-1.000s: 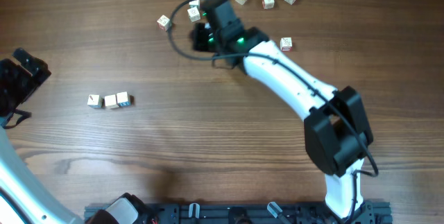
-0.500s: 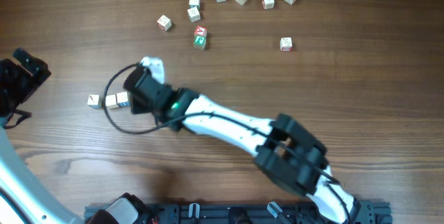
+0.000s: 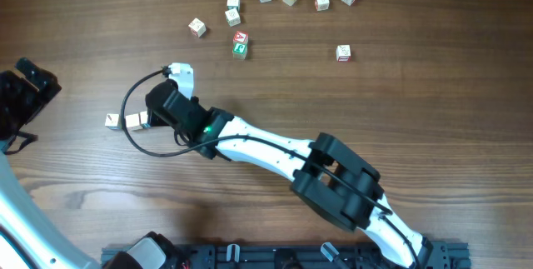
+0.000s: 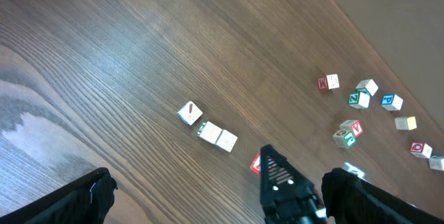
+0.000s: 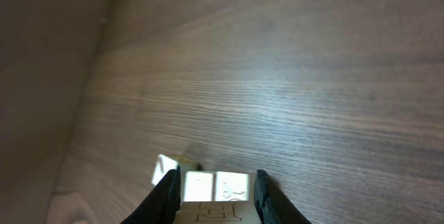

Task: Form a horizontal line
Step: 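Carry the E block left and lower it beside the Y block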

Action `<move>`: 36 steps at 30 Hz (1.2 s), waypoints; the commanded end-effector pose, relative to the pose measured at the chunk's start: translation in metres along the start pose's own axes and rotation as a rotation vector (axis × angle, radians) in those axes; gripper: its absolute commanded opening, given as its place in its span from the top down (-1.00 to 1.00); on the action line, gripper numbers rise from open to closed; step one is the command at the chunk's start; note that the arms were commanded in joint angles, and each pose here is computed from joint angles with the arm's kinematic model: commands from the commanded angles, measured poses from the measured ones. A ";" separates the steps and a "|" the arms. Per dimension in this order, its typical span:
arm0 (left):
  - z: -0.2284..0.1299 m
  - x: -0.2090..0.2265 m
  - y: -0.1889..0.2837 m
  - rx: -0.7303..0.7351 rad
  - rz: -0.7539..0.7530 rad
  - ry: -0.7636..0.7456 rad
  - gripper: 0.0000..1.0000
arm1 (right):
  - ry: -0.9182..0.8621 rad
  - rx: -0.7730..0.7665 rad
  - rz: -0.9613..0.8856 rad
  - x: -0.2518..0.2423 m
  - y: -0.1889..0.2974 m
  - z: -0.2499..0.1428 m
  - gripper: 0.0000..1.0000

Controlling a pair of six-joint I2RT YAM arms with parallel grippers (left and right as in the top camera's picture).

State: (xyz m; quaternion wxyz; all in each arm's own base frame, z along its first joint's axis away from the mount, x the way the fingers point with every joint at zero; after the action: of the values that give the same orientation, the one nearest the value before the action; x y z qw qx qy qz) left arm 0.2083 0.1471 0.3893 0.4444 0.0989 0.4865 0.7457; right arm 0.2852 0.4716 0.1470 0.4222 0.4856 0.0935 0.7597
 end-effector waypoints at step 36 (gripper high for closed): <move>0.002 -0.002 0.005 -0.015 -0.016 0.005 -1.00 | -0.221 -0.004 -0.117 -0.048 -0.041 -0.027 0.18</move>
State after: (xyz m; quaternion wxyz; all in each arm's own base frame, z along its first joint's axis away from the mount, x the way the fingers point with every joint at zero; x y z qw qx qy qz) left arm 0.2083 0.1471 0.3893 0.4444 0.0989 0.4865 0.7457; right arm 0.2892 0.4720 0.0932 0.4574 0.5575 0.0776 0.6884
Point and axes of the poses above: each gripper's point midway between its finger pads, its own y axis back along the fingers, its own x axis along the line the jaws close on, z = x × y, the point moved 10 cm from there along y, back along the fingers, and after that the axes turned 3 degrees about -y, right-handed, at the moved point
